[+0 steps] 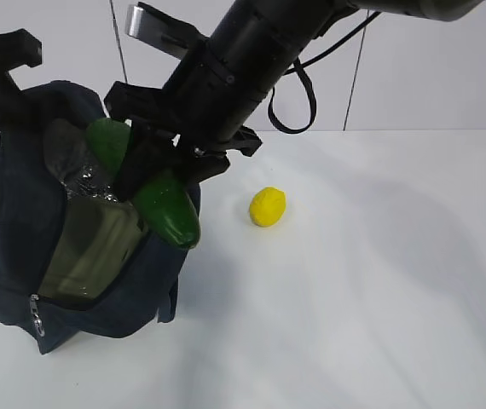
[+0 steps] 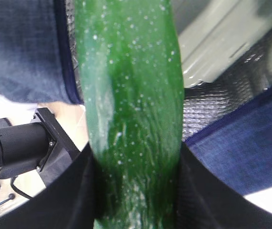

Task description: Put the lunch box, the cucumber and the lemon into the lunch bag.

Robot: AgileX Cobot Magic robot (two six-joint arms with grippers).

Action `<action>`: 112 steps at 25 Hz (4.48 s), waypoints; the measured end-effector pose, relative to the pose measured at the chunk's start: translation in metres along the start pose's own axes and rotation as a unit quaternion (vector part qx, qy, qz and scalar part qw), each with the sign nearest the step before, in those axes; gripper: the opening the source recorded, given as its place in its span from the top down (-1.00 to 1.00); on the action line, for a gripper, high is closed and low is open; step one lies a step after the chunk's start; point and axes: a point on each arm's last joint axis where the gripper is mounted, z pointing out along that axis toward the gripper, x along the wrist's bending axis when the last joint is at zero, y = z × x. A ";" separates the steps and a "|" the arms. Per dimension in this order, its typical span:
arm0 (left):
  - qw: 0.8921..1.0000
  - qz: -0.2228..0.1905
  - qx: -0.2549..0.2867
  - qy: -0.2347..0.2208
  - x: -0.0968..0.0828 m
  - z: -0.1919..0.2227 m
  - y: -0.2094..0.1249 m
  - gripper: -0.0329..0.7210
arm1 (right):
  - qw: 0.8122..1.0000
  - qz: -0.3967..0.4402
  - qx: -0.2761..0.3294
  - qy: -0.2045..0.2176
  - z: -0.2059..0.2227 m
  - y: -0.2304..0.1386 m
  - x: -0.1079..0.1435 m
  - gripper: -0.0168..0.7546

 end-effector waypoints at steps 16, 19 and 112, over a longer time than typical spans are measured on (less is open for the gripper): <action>0.999 -0.022 0.021 -0.015 -0.003 0.000 -0.004 0.93 | 0.999 0.009 -0.034 0.000 0.014 0.009 -0.002 0.19; 0.999 -0.023 0.025 -0.015 -0.003 0.000 -0.004 0.93 | 0.999 0.009 -0.052 -0.003 0.014 0.012 -0.002 0.19; 0.999 0.028 0.046 0.000 0.001 0.000 -0.008 0.93 | 0.792 0.364 -0.206 -0.444 0.063 0.034 -0.141 -0.40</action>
